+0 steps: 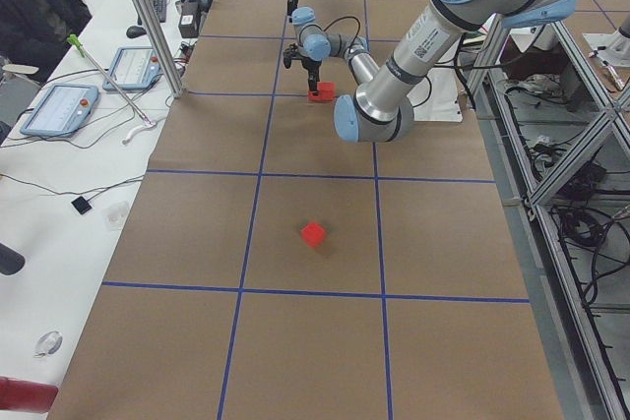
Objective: Form red blocks into L shape at center
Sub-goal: 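Lower the red cube beside the center cube, farther from the robot, then open the left gripper and move it toward the last red cube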
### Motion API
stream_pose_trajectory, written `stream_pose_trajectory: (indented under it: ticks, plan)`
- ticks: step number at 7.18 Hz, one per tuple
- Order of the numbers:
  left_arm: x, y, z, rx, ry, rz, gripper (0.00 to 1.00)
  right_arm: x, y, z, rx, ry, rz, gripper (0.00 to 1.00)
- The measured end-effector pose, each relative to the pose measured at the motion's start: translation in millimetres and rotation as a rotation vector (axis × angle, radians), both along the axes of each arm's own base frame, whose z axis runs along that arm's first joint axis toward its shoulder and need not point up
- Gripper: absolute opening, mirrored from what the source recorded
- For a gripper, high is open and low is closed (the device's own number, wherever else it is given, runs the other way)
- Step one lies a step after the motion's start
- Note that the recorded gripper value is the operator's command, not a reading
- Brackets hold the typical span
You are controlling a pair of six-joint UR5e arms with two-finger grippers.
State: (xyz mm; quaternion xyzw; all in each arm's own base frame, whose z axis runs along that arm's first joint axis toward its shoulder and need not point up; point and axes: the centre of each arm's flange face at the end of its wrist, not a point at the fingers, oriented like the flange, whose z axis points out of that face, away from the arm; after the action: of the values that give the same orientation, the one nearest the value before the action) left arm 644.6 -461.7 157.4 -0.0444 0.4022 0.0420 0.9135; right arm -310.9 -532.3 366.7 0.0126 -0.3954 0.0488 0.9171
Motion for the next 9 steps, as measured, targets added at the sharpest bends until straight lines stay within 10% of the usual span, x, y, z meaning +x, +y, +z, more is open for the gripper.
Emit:
stream_pose_trajectory:
  ticks: [4,9]
  plan:
    - [-65.6,-21.1,0.7,0.030,0.055,-0.053,1.00,2.7,-1.5,0.8,-0.001,0.001,0.005,0.99]
    - [-339.2,-16.9,235.5,0.331,-0.043,0.109,1.00,6.6,-2.5,4.3,-0.005,0.005,0.012,0.99]
